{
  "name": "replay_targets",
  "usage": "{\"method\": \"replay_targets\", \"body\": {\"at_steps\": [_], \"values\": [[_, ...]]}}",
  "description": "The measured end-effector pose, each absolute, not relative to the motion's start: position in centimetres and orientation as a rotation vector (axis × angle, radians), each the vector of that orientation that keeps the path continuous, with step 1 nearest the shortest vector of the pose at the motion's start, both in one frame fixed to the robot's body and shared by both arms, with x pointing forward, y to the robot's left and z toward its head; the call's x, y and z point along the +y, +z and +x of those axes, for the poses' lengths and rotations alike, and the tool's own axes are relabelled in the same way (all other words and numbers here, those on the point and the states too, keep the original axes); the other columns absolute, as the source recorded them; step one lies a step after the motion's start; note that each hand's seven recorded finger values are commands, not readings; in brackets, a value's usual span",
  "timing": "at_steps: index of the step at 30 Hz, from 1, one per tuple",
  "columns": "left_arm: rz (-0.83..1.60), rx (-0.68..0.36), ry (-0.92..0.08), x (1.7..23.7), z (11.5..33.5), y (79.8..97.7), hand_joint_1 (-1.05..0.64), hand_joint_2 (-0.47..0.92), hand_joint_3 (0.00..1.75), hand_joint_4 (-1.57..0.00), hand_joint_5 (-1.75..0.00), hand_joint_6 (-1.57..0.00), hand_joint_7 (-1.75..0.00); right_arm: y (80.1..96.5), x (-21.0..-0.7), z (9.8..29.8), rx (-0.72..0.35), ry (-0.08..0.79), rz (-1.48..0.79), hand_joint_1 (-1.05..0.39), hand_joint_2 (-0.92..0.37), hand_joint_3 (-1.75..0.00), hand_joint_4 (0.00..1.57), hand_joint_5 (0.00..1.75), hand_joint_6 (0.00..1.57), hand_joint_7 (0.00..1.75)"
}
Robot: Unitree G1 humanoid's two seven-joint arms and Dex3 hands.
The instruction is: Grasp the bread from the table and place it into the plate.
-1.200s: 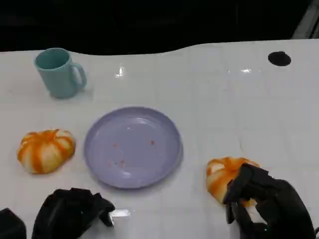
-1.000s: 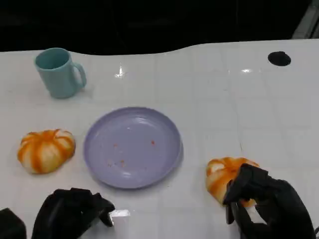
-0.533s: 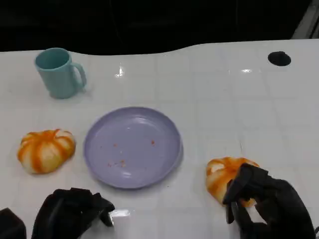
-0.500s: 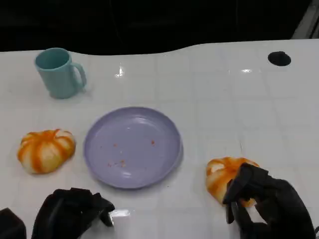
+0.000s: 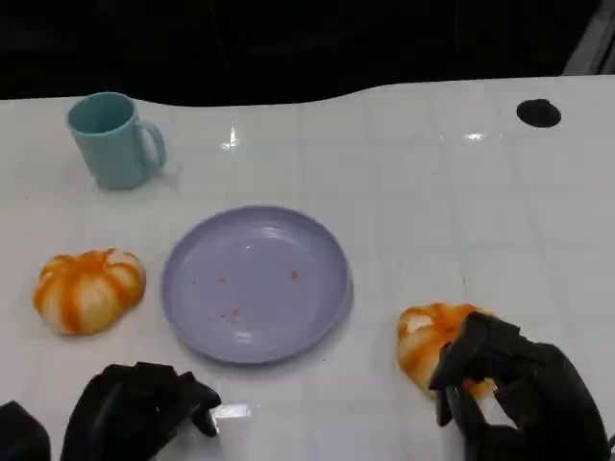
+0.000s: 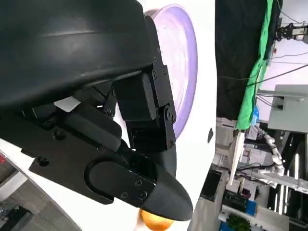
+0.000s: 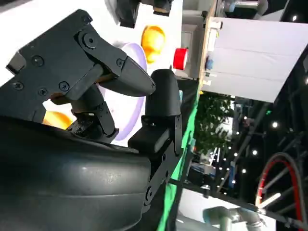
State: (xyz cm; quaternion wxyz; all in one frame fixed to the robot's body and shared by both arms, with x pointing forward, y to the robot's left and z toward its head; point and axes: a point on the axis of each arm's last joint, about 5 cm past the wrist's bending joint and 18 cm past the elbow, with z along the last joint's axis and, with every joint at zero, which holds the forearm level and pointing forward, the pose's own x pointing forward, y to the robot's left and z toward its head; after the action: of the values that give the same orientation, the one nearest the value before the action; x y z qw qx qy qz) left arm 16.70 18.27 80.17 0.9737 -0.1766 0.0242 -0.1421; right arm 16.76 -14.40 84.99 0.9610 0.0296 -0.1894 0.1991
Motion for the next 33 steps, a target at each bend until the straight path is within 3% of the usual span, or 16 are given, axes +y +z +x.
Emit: {"method": "replay_targets", "body": {"at_steps": [4, 7, 15, 21, 29, 33], "values": [[-0.357, 0.049, -0.287, 18.3, 16.7, 80.2, -1.05, 0.82, 0.0, -0.77, -1.64, -1.57, -0.16, 85.3, -14.6, 17.0, -0.398, 0.409, 0.019, -0.33, -0.8, -0.52, 0.63, 1.36, 0.71, 0.93], [-0.356, 0.049, -0.287, 18.3, 16.7, 80.2, -1.05, 0.83, 0.0, -0.77, -1.64, -1.57, -0.16, 85.7, -15.1, 17.4, -0.411, 0.436, -0.035, -0.4, -0.91, -0.31, 0.52, 1.27, 0.61, 0.86], [-0.352, 0.049, -0.291, 18.2, 16.7, 80.2, -1.05, 0.82, 0.0, -0.77, -1.64, -1.57, -0.15, 88.6, -17.0, 18.4, -0.489, 0.532, -0.417, -0.58, -0.92, -0.24, 0.25, 0.9, 0.33, 0.58], [-0.343, 0.051, -0.299, 18.1, 16.8, 80.2, -1.05, 0.82, 0.0, -0.77, -1.64, -1.57, -0.17, 91.5, -18.3, 18.7, -0.491, 0.55, -0.739, -0.59, -0.92, -0.14, 0.14, 0.51, 0.31, 0.16], [-0.343, 0.044, -0.298, 17.9, 16.8, 80.3, -1.05, 0.83, 0.0, -0.77, -1.64, -1.57, -0.18, 94.9, -18.4, 18.6, -0.397, 0.547, -1.01, -0.61, -0.91, -0.01, 0.08, 0.34, 0.3, 0.02], [-0.344, 0.044, -0.292, 17.8, 16.8, 80.4, -1.05, 0.82, 0.0, -0.77, -1.64, -1.57, -0.18, 95.6, -18.0, 18.3, -0.37, 0.526, -1.141, -0.64, -0.91, -0.01, 0.06, 0.32, 0.28, 0.0]]}}
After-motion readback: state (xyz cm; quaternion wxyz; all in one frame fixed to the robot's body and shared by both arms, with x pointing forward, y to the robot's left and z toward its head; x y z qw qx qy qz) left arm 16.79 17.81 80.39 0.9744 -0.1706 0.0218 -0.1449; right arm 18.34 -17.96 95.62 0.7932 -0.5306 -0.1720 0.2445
